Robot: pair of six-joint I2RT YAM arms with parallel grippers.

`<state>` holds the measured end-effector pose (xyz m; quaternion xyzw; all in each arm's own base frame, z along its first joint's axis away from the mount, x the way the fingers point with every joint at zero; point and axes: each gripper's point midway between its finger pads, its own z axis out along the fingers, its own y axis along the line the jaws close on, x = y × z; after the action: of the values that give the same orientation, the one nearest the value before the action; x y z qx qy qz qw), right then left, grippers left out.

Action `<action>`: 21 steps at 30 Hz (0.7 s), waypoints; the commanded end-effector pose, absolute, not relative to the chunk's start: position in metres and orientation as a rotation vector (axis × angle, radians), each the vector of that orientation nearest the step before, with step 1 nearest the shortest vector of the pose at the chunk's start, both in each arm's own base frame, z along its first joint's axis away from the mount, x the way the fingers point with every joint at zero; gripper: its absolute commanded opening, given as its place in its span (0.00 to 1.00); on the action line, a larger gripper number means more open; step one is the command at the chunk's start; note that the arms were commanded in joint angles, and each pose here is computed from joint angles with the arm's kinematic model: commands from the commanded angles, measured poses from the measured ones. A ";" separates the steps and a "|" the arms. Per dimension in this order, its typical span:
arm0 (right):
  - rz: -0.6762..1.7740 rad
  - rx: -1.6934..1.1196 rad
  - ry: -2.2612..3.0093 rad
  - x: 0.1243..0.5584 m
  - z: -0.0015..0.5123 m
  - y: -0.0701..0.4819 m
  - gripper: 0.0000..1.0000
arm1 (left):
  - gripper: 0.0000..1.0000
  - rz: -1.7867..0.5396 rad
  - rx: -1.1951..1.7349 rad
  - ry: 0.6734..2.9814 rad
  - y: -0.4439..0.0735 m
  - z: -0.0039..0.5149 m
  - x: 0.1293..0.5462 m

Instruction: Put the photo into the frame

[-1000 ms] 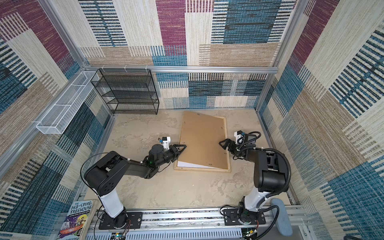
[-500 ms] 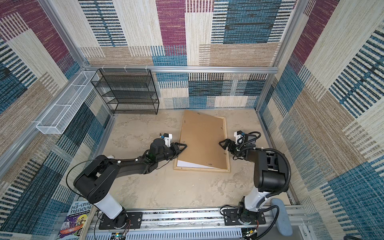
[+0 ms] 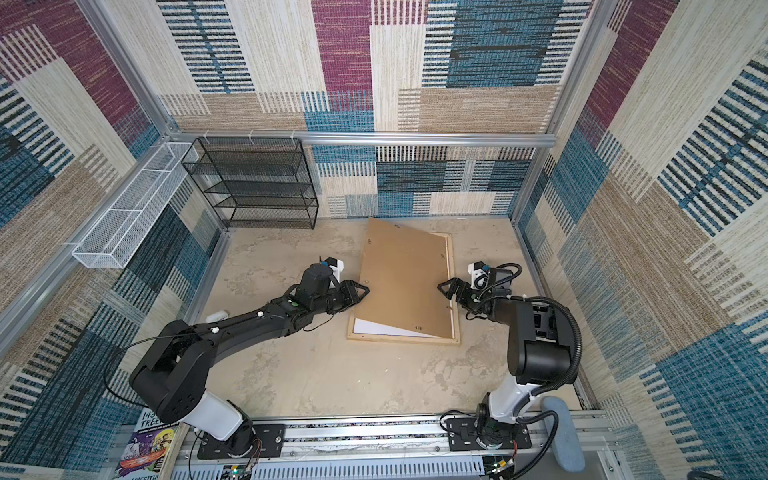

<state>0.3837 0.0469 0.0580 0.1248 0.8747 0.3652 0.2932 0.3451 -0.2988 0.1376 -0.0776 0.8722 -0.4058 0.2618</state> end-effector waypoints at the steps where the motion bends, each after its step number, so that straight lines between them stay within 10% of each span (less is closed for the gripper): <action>1: 0.986 0.314 2.313 0.384 0.062 0.049 0.99 | 0.41 -1.069 -0.162 2.374 -0.299 0.136 0.345; 21: 0.979 0.314 2.315 0.384 0.062 0.049 1.00 | 0.42 -0.911 -0.101 2.388 -0.282 0.147 0.349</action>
<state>0.3832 0.0469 0.0583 0.1251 0.8748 0.3651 0.2928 0.3467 -0.2860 0.1433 -0.0527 0.8920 -0.3545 0.2753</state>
